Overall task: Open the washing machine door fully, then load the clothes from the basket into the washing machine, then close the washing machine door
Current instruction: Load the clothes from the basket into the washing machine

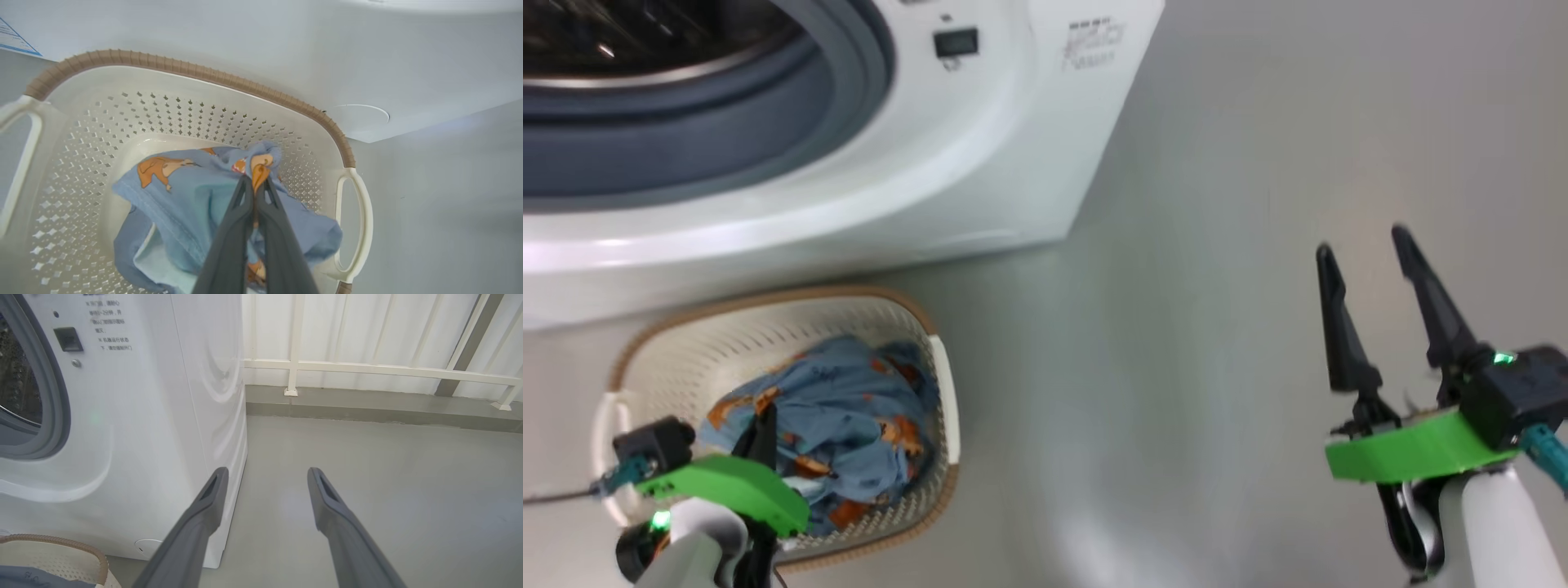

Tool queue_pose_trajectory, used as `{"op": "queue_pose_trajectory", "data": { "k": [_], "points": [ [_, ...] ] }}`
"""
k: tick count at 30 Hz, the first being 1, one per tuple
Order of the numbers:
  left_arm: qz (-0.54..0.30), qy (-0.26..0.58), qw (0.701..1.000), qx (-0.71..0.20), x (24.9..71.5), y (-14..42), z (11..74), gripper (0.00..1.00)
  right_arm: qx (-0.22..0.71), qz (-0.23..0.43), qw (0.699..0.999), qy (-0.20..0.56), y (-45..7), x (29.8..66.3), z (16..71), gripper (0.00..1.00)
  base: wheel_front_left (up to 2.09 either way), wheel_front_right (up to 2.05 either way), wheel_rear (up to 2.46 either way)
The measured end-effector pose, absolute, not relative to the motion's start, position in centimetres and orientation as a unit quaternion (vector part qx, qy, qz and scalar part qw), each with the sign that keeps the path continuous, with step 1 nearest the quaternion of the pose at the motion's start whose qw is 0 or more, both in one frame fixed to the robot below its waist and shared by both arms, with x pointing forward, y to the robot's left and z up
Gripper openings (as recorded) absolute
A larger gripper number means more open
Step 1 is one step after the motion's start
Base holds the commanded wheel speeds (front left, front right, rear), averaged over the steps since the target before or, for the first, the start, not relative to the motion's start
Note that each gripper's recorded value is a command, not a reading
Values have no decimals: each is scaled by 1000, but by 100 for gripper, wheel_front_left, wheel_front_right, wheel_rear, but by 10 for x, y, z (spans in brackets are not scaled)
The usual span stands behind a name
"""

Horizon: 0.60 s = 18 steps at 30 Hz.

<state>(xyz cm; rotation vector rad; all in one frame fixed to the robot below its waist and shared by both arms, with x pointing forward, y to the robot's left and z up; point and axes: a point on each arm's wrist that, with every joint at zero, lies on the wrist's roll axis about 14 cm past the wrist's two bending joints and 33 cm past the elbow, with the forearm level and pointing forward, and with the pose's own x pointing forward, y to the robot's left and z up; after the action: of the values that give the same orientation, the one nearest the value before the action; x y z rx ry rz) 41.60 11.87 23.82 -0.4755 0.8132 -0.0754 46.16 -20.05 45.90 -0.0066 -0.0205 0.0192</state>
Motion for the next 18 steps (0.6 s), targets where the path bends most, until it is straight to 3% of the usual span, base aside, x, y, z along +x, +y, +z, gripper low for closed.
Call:
{"op": "queue_pose_trajectory", "data": {
  "k": [18],
  "points": [
    [18,201,954,-222,364,159,361,0,14,29,998,-50,-183,399,508,100,0,0,0]
  ]
}}
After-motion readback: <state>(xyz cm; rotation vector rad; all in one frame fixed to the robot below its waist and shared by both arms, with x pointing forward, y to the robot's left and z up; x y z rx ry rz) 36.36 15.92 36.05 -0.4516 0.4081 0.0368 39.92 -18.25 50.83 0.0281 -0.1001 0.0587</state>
